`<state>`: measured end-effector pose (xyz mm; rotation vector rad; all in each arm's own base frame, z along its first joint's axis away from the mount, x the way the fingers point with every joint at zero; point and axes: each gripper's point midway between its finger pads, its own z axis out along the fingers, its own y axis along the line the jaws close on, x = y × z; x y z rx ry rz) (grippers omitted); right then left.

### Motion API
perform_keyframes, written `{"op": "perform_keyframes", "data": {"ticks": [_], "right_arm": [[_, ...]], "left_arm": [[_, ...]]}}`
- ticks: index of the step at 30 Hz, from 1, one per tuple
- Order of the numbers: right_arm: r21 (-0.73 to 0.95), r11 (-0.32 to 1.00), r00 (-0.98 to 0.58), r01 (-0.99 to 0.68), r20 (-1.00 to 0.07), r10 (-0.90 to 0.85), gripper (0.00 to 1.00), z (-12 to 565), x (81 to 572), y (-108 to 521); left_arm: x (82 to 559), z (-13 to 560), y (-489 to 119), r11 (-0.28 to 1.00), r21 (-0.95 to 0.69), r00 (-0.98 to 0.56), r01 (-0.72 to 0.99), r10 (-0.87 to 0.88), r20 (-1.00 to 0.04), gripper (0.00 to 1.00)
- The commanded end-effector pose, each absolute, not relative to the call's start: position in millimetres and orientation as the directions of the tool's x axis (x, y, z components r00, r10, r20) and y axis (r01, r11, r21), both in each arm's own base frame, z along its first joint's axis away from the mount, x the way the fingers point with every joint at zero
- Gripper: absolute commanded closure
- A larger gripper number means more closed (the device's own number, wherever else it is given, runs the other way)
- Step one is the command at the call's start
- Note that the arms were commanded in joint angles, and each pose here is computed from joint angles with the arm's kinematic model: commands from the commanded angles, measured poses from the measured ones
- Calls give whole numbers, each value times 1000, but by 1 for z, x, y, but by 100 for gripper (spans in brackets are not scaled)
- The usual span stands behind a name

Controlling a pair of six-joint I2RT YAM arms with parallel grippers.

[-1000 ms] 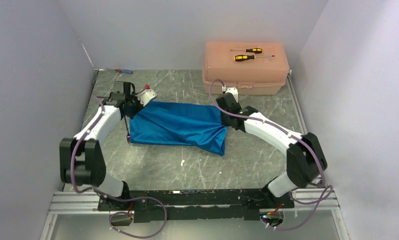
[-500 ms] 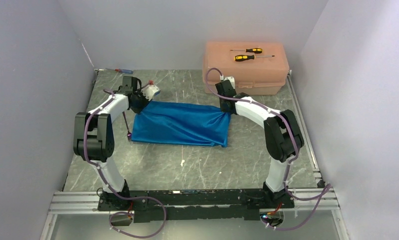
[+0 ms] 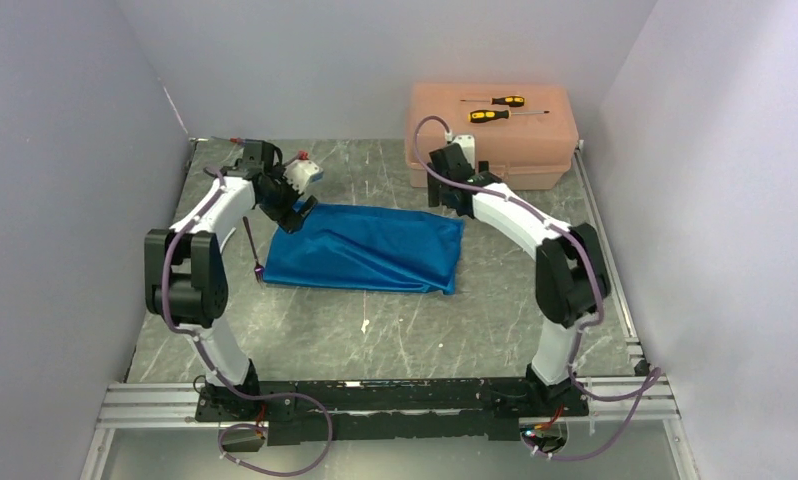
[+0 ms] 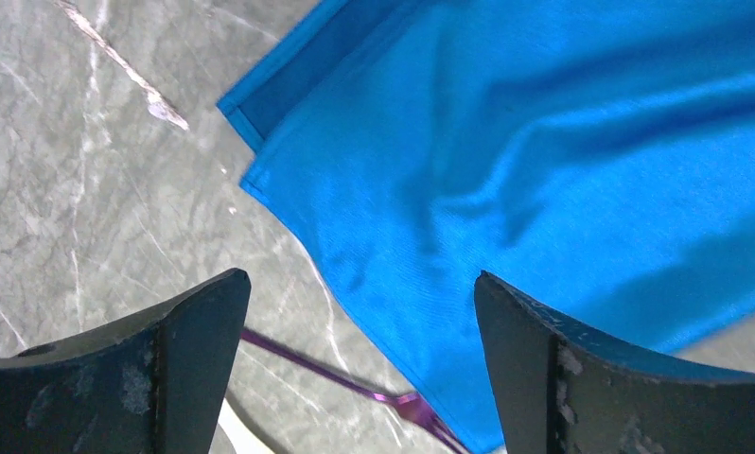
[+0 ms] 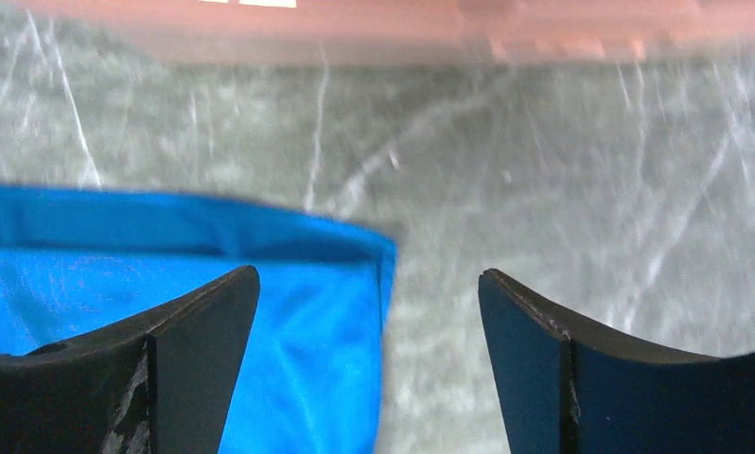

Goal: Fold the napkin into a case and place the utensils inside
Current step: Fold and flatten the napkin at the center of the board, then smooth out the rectangle-folded napkin at the center of the board.

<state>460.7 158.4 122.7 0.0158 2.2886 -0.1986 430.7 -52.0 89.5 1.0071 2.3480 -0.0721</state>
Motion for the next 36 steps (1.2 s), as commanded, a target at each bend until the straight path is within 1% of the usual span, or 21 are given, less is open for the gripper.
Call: {"op": "perform_keyframes", "data": {"ticks": [1,3,5,6,9,12,16,20,21,22,24,29,32,33,34,35,36], "right_arm": [[-45,992,-651,118,-758,43,10,154,392,155],[-14,997,-656,70,-754,35,9,147,350,168],[-15,999,-652,39,-758,14,10,140,307,180],[-32,998,-655,55,-755,12,10,131,291,178],[-59,996,-647,73,-763,2,16,106,252,183],[-138,987,-641,80,-765,-55,23,87,233,189],[-230,971,-658,66,-741,-131,29,65,228,196],[-233,970,-650,68,-748,-134,35,55,239,203],[-236,969,-649,78,-749,-131,38,54,244,201],[-240,967,-649,85,-750,-129,44,53,248,200],[-245,964,-647,103,-753,-122,51,51,257,196],[-229,965,-635,126,-766,-99,56,50,274,189],[-222,965,-643,140,-762,-82,70,48,280,180],[-224,964,-644,143,-761,-81,75,48,280,176],[-224,964,-646,143,-759,-81,78,48,279,173],[-222,964,-648,145,-758,-77,81,49,279,170],[-221,964,-654,146,-753,-73,81,49,278,165]], "left_arm": [[373,134,-70,600,55,-474,798,682,-557,6],[340,122,-70,536,8,-455,844,723,-519,8],[318,99,-66,509,-21,-456,861,751,-478,12],[308,85,-64,499,-37,-459,866,764,-454,14],[296,51,-52,500,-40,-476,865,792,-383,19],[294,31,-44,495,-25,-472,868,810,-347,24],[298,25,-43,470,-2,-441,883,828,-346,26],[301,18,-38,458,11,-430,889,842,-327,32],[301,16,-37,455,13,-427,890,846,-320,35],[301,14,-36,446,16,-419,895,851,-317,37],[299,10,-35,435,24,-407,900,859,-312,39],[295,2,-31,416,35,-389,909,873,-294,40],[295,-2,-27,402,50,-374,914,886,-275,44],[295,-4,-25,395,55,-368,917,890,-270,46],[295,-5,-24,386,60,-358,921,896,-264,51],[295,-7,-23,380,62,-354,923,900,-257,56],[295,-8,-22,377,64,-350,924,902,-252,59]]}}
